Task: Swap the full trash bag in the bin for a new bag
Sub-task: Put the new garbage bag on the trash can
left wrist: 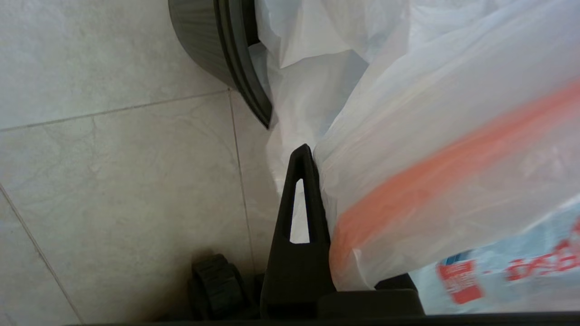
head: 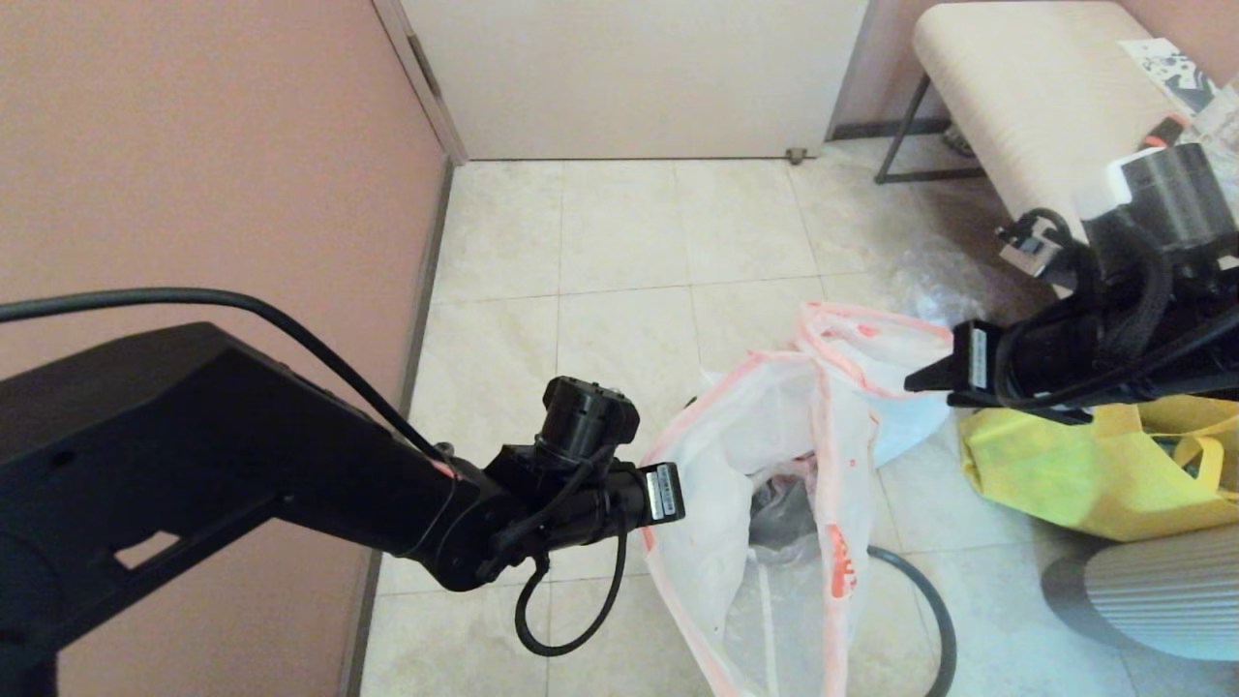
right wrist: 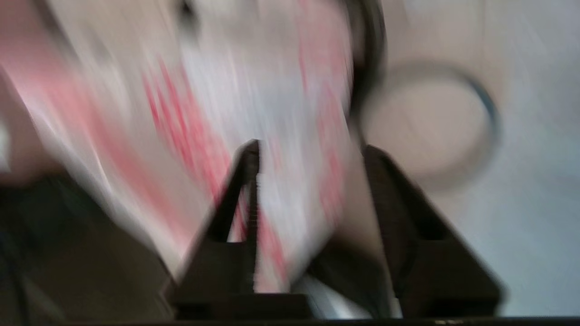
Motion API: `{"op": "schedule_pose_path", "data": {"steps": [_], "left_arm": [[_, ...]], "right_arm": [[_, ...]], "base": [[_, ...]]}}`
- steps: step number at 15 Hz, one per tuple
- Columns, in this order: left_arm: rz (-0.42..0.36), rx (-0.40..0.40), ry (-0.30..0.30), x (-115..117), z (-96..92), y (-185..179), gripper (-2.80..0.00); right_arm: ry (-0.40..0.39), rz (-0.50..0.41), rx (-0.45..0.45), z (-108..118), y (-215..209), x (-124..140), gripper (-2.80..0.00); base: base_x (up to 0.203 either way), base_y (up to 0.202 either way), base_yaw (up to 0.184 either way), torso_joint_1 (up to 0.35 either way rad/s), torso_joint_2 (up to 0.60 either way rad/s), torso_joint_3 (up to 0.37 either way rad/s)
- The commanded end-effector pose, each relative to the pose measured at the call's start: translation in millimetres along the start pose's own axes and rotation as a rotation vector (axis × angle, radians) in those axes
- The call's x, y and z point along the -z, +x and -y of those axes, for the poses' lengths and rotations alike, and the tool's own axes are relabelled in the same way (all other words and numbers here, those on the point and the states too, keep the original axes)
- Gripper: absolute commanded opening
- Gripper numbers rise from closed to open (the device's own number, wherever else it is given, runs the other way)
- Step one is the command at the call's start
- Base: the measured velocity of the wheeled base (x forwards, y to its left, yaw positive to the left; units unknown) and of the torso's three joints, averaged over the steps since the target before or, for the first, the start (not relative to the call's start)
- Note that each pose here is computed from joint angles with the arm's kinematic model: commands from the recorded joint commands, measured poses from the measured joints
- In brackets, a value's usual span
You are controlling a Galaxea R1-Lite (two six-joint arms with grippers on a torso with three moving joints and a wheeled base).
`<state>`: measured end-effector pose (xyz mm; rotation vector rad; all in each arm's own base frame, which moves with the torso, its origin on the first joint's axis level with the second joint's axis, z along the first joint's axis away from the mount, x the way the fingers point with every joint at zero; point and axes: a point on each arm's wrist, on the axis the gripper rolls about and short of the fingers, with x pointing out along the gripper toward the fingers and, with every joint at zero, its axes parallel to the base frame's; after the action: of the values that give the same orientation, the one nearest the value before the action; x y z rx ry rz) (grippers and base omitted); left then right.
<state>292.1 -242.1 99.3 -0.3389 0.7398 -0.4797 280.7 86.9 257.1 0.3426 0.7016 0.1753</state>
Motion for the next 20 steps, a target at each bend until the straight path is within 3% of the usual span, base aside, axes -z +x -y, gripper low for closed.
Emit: {"op": "schedule_pose_path", "data": {"steps": [1,4,7,14,20], "left_arm": [[0.018,0.01,-0.005,-4.7,2.0,-4.4,-2.8],[0.031,0.018,-0.005,-7.9,4.0,-10.1,-2.8],[0.044,0.025,-0.008,-11.3,5.2,-14.4,-2.8],[0.069,0.013,-0.028,-19.4,-2.7,-15.8,-2.8],[0.089,0.012,-0.035,-31.3,-5.9,12.6,-2.8]], "right_arm": [[0.065,0.104,-0.042,6.2,61.5,-7.2,-2.8],[0.095,0.09,-0.056,7.4,125.9,3.3,-2.8],[0.058,0.027,-0.083,-15.9,159.3,26.3,-2.8],[0.025,-0.162,0.046,-9.7,220.3,84.8,-2.8],[0.038,-0.09,0.017,-17.9,258.7,59.5,-2.8]], "base": [[0.0,0.0,0.0,0.0,0.0,0.0],[0.0,0.0,0.0,0.0,0.0,0.0],[0.0,0.0,0.0,0.0,0.0,0.0],[0.0,0.0,0.0,0.0,0.0,0.0],[0.0,0.0,0.0,0.0,0.0,0.0]]}}
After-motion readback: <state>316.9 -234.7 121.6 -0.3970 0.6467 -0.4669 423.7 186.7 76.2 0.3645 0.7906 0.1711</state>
